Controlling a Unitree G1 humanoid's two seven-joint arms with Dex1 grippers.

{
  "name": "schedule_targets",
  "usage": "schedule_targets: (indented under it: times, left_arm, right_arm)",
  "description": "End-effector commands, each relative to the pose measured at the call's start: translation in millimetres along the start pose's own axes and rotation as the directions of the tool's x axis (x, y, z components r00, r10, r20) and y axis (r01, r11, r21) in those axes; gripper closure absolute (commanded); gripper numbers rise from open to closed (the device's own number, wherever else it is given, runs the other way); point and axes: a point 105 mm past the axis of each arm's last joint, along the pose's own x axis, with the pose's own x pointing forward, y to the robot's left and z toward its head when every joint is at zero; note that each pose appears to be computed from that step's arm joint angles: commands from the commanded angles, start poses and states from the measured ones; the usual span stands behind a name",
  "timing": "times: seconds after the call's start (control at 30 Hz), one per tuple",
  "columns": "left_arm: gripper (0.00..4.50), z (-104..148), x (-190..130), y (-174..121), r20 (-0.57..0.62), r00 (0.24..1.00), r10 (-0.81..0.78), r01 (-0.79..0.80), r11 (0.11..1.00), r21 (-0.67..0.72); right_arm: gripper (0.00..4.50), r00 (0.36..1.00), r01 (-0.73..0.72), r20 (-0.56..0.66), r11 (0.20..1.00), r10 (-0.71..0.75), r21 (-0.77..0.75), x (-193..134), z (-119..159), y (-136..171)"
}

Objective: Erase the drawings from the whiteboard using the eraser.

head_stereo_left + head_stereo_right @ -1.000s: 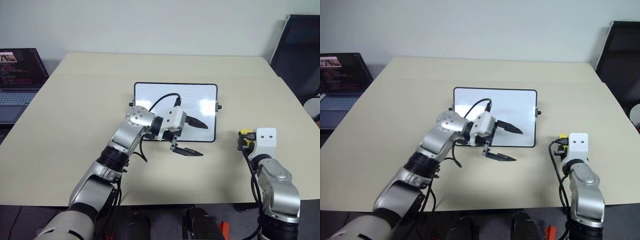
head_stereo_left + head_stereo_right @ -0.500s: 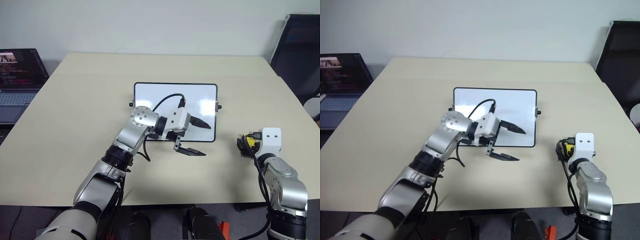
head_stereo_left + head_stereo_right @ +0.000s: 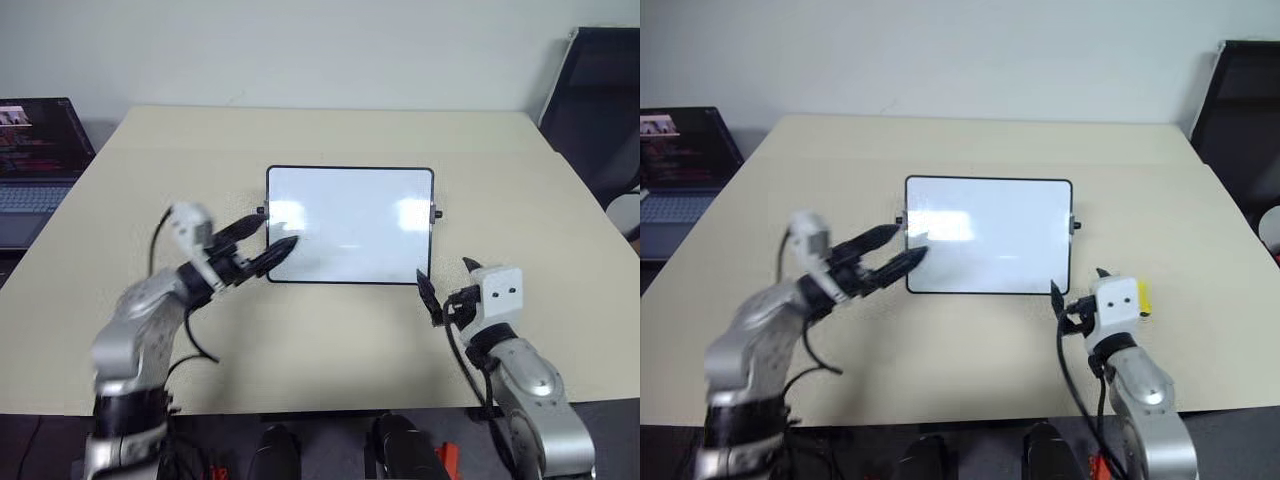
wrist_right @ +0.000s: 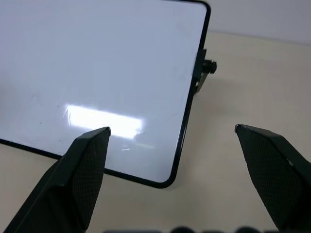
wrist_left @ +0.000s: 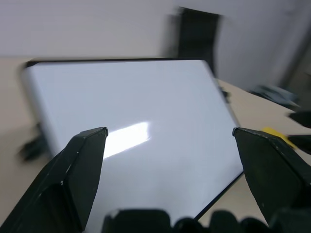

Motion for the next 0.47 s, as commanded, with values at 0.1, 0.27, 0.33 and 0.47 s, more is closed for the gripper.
schedule_targets:
  times: [0.1, 0.27, 0.33, 0.47]
  left_arm:
    - [0.0, -22, -72, 28, -0.006, 0.911, 0.412, -0.407, 0.902, 0.144]
    - [0.0, -35, -81, 26, -0.022, 0.88, 0.474, -0.462, 0.867, 0.184]
    - [0.0, -39, -79, 22, -0.033, 0.888, 0.46, -0.446, 0.875, 0.189]
    - [0.0, -33, -64, 21, -0.001, 0.897, 0.442, -0.435, 0.882, 0.181]
  right_arm:
    - [0.02, 0.975, 0.218, 0.054, 0.976, -0.216, -0.029, -48, -22, -40]
    - [0.02, 0.983, 0.18, 0.05, 0.983, -0.178, -0.026, -59, -25, -45]
    - [0.02, 0.987, 0.157, 0.041, 0.987, -0.156, -0.026, -58, -26, -44]
    - [0.02, 0.988, 0.154, 0.01, 0.988, -0.154, 0.011, -53, -32, -49]
